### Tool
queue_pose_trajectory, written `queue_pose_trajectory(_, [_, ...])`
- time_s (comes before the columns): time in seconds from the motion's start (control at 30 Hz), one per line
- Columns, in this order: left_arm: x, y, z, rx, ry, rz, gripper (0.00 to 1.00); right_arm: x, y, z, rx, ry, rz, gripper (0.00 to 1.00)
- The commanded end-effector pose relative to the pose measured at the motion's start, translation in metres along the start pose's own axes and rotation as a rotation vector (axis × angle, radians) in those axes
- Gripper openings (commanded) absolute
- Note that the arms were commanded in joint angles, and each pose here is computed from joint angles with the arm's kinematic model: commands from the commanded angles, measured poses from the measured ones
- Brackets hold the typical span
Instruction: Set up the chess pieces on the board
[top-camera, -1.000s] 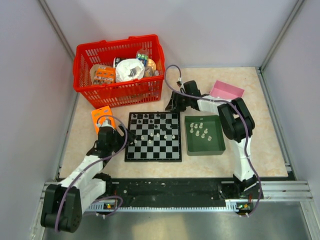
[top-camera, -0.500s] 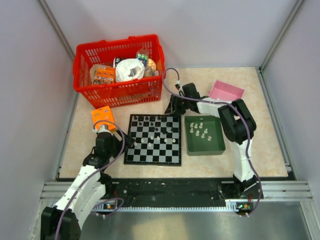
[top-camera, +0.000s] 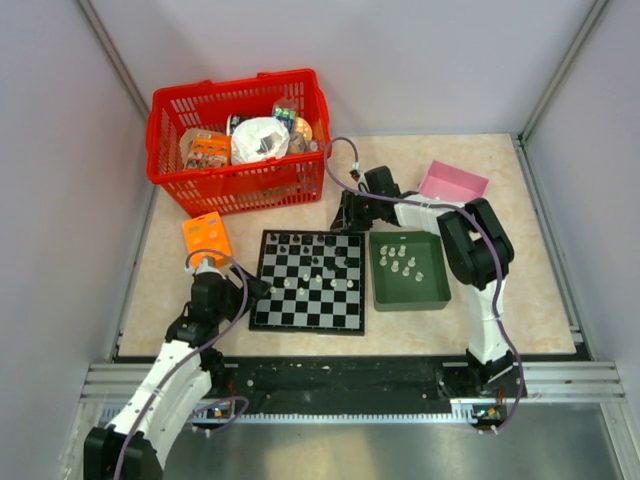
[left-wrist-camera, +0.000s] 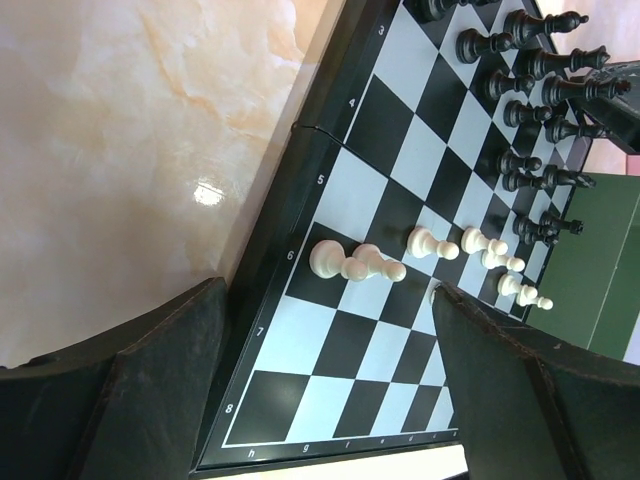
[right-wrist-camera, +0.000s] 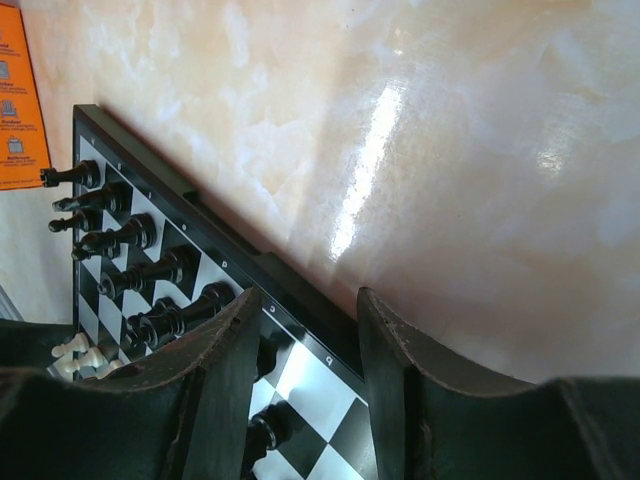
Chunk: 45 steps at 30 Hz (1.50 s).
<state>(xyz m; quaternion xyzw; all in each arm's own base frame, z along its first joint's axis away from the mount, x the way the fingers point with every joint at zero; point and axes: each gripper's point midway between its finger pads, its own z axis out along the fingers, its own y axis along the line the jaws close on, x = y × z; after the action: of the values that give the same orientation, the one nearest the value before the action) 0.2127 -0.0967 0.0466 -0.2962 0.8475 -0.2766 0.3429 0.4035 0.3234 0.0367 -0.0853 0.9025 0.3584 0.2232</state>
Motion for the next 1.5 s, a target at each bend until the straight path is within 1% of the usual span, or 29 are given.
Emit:
queue_pose_trajectory(0.0, [0.010, -0.006, -0.002, 0.045, 0.030, -0.036, 0.88, 0.027, -0.001, 0.004, 0.022, 0.099, 0.009, 0.45])
queue_pose_trajectory(0.2, [0.010, -0.003, -0.008, 0.034, 0.022, -0.042, 0.84, 0.025, -0.001, 0.005, 0.017, 0.101, 0.011, 0.45])
queue_pose_trajectory(0.27, [0.010, -0.002, -0.011, 0.024, 0.017, -0.041, 0.79, 0.027, 0.000, 0.007, 0.008, 0.109, 0.013, 0.45])
queue_pose_trajectory(0.4, [0.009, 0.005, -0.014, -0.014, 0.007, -0.035, 0.77, 0.030, 0.003, 0.009, 0.003, 0.117, 0.005, 0.45])
queue_pose_trajectory(0.47, [0.012, 0.002, -0.015, 0.005, 0.022, -0.046, 0.73, 0.031, 0.002, 0.009, 0.006, 0.122, 0.008, 0.45])
queue_pose_trajectory(0.63, [0.015, 0.006, -0.015, -0.006, 0.025, -0.050, 0.73, 0.027, 0.005, 0.009, 0.000, 0.118, 0.003, 0.45])
queue_pose_trajectory(0.73, [0.016, 0.002, -0.016, 0.015, 0.033, -0.057, 0.72, 0.024, 0.006, 0.009, -0.004, 0.115, -0.001, 0.45])
queue_pose_trajectory(0.87, [0.010, 0.002, -0.018, -0.003, 0.006, -0.038, 0.72, 0.021, 0.006, 0.009, 0.006, 0.104, -0.001, 0.45])
queue_pose_trajectory(0.97, [-0.002, 0.002, -0.024, -0.038, -0.035, -0.001, 0.75, 0.011, 0.004, 0.005, 0.036, 0.067, -0.011, 0.45])
queue_pose_trajectory(1.03, [-0.018, 0.002, -0.030, -0.078, -0.091, 0.047, 0.78, 0.000, 0.003, 0.000, 0.046, 0.037, -0.013, 0.47])
queue_pose_trajectory(1.1, [-0.033, -0.007, -0.037, -0.084, -0.131, 0.090, 0.82, -0.018, 0.002, -0.009, 0.047, -0.016, -0.012, 0.47])
queue_pose_trajectory(1.23, [-0.056, -0.027, -0.043, -0.077, -0.176, 0.160, 0.85, -0.054, 0.006, -0.030, 0.034, -0.119, -0.014, 0.48])
queue_pose_trajectory(1.37, [-0.082, -0.043, -0.046, -0.103, -0.230, 0.253, 0.88, -0.075, 0.013, -0.049, 0.031, -0.189, -0.045, 0.50])
queue_pose_trajectory(1.43, [-0.093, -0.049, -0.048, -0.114, -0.249, 0.316, 0.91, -0.078, 0.017, -0.058, 0.031, -0.208, -0.064, 0.50])
queue_pose_trajectory(1.47, [-0.099, -0.053, -0.050, -0.123, -0.256, 0.349, 0.99, -0.079, 0.020, -0.065, 0.035, -0.220, -0.074, 0.50])
